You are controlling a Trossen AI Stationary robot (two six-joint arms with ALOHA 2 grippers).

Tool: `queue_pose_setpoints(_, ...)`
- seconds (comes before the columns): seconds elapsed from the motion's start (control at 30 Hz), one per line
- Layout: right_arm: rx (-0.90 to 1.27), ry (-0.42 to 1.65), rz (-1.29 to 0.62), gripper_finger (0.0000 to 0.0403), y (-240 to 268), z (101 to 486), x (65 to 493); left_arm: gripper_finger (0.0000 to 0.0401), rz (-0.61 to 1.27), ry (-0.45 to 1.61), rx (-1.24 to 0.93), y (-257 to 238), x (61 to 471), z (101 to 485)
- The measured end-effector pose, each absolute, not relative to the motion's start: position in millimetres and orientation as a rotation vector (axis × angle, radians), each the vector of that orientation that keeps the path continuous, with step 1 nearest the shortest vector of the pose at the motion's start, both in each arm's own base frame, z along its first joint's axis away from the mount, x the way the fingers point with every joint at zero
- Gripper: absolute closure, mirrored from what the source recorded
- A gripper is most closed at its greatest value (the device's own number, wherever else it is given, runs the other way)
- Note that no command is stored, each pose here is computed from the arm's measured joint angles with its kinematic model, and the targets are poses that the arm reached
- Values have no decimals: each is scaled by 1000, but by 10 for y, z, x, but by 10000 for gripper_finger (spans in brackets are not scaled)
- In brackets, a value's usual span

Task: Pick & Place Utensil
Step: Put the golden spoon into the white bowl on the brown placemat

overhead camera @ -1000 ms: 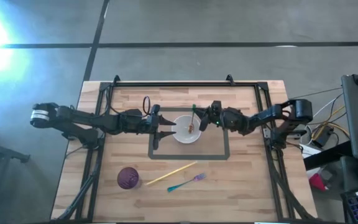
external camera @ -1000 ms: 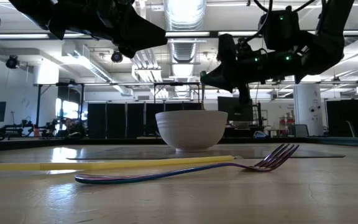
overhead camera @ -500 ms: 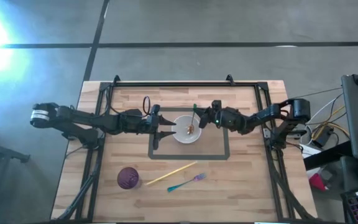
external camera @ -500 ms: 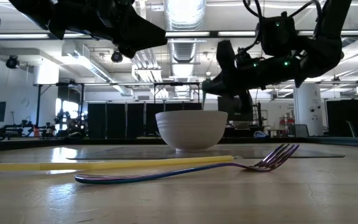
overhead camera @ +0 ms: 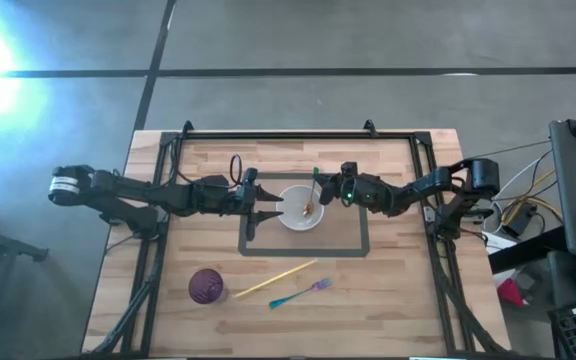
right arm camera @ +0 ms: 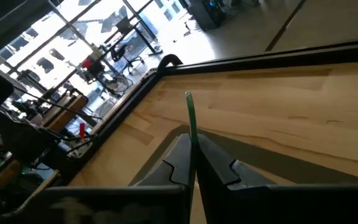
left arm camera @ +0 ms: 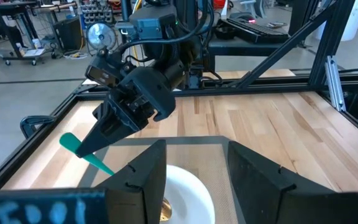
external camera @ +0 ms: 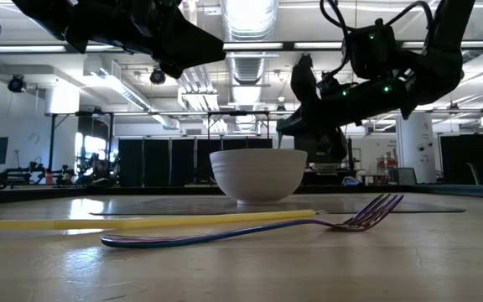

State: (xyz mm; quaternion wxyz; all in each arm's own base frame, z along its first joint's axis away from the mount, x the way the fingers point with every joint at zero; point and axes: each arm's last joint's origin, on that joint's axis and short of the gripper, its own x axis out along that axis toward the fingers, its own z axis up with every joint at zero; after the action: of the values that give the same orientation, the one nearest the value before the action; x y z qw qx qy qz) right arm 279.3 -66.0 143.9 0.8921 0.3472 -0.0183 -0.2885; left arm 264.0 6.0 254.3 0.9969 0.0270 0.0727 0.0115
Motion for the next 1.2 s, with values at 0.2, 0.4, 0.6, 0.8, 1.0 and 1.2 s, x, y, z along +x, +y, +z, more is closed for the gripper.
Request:
queue_pose_setpoints(0.2,719,-22,-603,394,-638,1424,2795,236,23,146,54,60,2640,2542)
queue_pose_setpoints(0.4,684,-6,-595,394,-615,1421,2800,236,23,145,54,60,2641,2543)
queue_pose_setpoints(0.6,637,19,-586,394,-593,1414,2804,236,23,146,54,60,2640,2542)
queue_pose_setpoints(0.8,574,39,-583,394,-593,1414,2804,236,23,146,54,60,2640,2542)
queue_pose_setpoints(1.0,510,56,-578,394,-593,1417,2805,236,23,146,54,60,2640,2542)
queue_pose_setpoints(1.2,501,61,-569,394,-587,1418,2808,236,23,146,54,60,2640,2542)
